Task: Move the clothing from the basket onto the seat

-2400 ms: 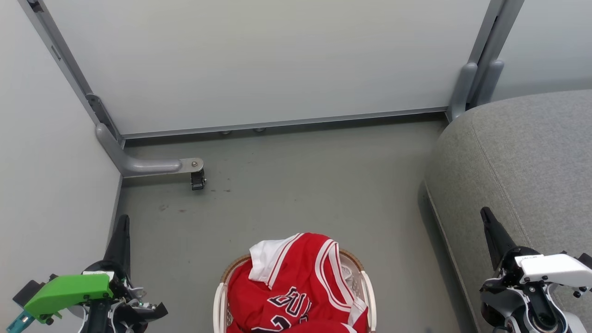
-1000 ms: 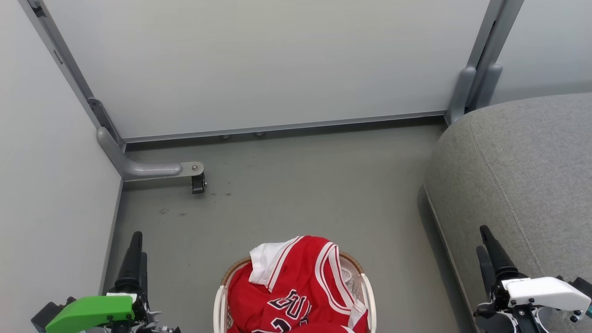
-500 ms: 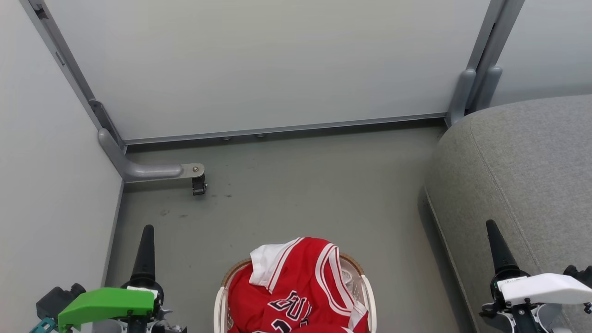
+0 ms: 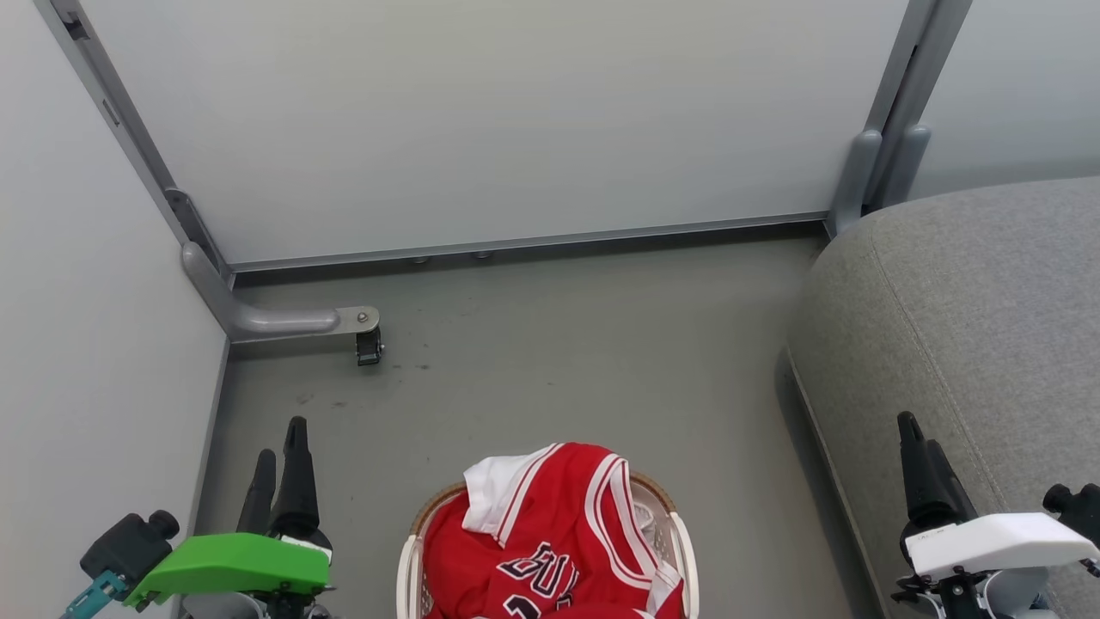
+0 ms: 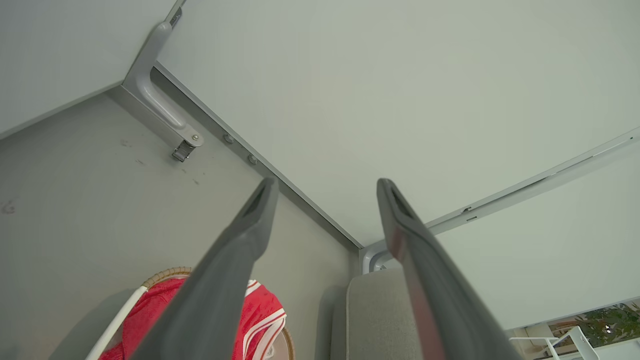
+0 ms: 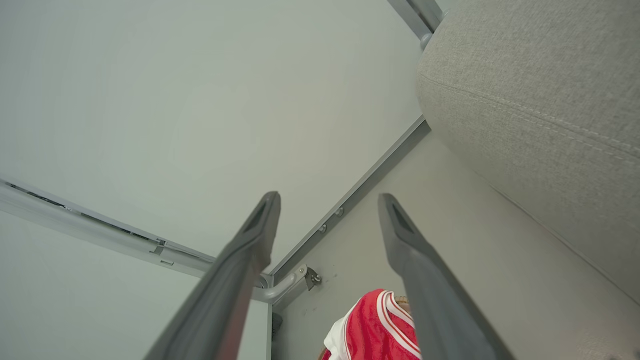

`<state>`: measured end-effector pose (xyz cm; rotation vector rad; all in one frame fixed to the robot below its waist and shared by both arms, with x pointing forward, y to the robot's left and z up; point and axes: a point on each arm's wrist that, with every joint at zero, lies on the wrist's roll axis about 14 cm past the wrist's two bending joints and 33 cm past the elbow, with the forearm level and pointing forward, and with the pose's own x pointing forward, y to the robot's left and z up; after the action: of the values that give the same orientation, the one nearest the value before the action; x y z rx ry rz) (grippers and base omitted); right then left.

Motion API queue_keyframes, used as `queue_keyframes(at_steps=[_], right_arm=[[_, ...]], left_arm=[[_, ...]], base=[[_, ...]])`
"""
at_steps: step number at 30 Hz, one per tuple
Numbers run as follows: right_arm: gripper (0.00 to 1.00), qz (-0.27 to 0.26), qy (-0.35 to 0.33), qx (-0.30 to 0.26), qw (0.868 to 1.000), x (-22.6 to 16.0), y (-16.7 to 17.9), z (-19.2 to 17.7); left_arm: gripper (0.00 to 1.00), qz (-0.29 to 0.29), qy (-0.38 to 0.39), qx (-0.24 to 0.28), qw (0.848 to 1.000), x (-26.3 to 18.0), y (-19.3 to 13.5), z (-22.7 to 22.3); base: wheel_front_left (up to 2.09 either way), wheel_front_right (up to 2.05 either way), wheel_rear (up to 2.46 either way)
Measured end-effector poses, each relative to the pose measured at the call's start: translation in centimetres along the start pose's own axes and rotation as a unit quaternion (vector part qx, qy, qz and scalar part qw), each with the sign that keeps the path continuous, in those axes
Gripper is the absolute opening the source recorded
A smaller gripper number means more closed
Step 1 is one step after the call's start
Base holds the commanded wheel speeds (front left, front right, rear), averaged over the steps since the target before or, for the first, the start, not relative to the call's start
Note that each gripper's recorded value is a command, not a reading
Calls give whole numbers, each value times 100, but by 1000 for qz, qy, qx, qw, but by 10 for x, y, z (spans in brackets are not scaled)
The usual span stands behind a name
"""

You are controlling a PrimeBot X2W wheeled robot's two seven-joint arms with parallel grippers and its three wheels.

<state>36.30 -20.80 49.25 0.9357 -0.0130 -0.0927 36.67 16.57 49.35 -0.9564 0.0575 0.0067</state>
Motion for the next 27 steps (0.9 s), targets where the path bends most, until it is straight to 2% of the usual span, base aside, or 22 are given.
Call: queue_keyframes(at_steps=[11, 27], right_arm=[[100, 11, -9, -89, 996, -2, 4, 4], [100, 28, -8, -191, 981, -5, 9, -2]], left_arm=[[100, -6, 2, 99, 995, -3, -2, -6], [100, -17, 9, 193, 981, -10, -2, -17]], base=[[0, 0, 0], [0, 0, 0]])
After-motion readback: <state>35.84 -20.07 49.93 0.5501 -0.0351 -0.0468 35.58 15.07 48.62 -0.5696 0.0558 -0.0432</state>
